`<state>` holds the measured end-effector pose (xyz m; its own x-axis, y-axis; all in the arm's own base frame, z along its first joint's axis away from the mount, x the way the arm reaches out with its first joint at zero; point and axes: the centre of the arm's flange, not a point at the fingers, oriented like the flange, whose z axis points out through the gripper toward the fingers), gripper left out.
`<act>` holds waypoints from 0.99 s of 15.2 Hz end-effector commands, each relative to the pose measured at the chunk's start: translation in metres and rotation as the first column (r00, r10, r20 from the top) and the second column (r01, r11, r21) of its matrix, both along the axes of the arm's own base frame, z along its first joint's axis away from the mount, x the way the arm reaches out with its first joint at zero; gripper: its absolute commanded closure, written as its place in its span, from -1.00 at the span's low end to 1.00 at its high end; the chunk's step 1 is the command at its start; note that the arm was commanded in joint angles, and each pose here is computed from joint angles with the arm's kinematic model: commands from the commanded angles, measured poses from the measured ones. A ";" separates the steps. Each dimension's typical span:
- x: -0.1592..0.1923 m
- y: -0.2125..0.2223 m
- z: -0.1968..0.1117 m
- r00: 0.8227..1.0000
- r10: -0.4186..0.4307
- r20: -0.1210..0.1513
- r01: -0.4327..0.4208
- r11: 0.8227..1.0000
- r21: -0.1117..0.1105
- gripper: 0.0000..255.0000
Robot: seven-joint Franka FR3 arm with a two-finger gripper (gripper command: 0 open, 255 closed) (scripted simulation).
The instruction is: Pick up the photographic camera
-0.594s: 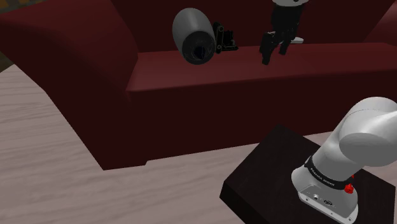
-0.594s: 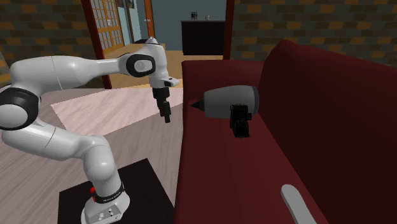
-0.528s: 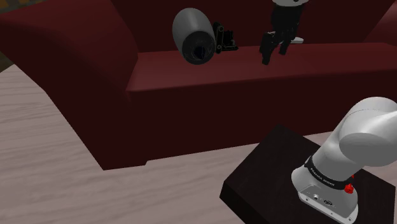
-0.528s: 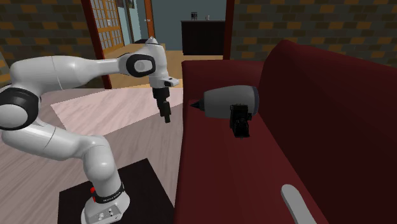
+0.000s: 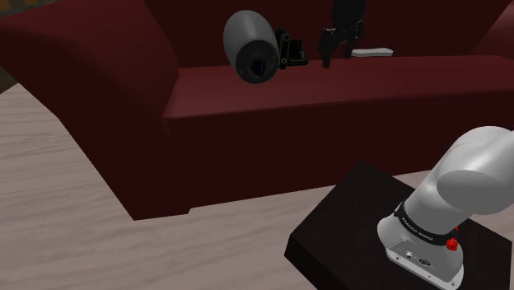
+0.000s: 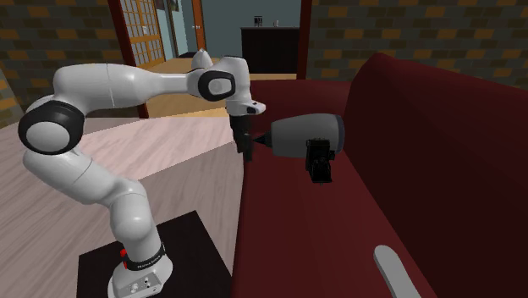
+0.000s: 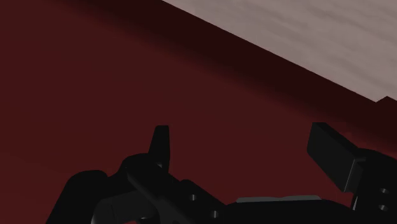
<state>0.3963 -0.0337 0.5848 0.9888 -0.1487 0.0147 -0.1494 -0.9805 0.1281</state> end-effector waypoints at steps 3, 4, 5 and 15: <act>0.047 -0.027 0.004 1.000 -0.016 0.006 0.016 1.000 0.013 -1.00; 0.058 -0.034 0.005 1.000 -0.020 0.008 0.020 1.000 0.017 -1.00; 0.069 -0.041 0.006 1.000 -0.024 0.010 0.024 1.000 0.020 -1.00; 0.179 -0.116 0.014 0.998 -0.064 0.024 0.062 0.997 0.055 -1.00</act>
<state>0.5645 -0.1415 0.5995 0.9776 -0.2086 0.0290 -0.2102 -0.9749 0.0734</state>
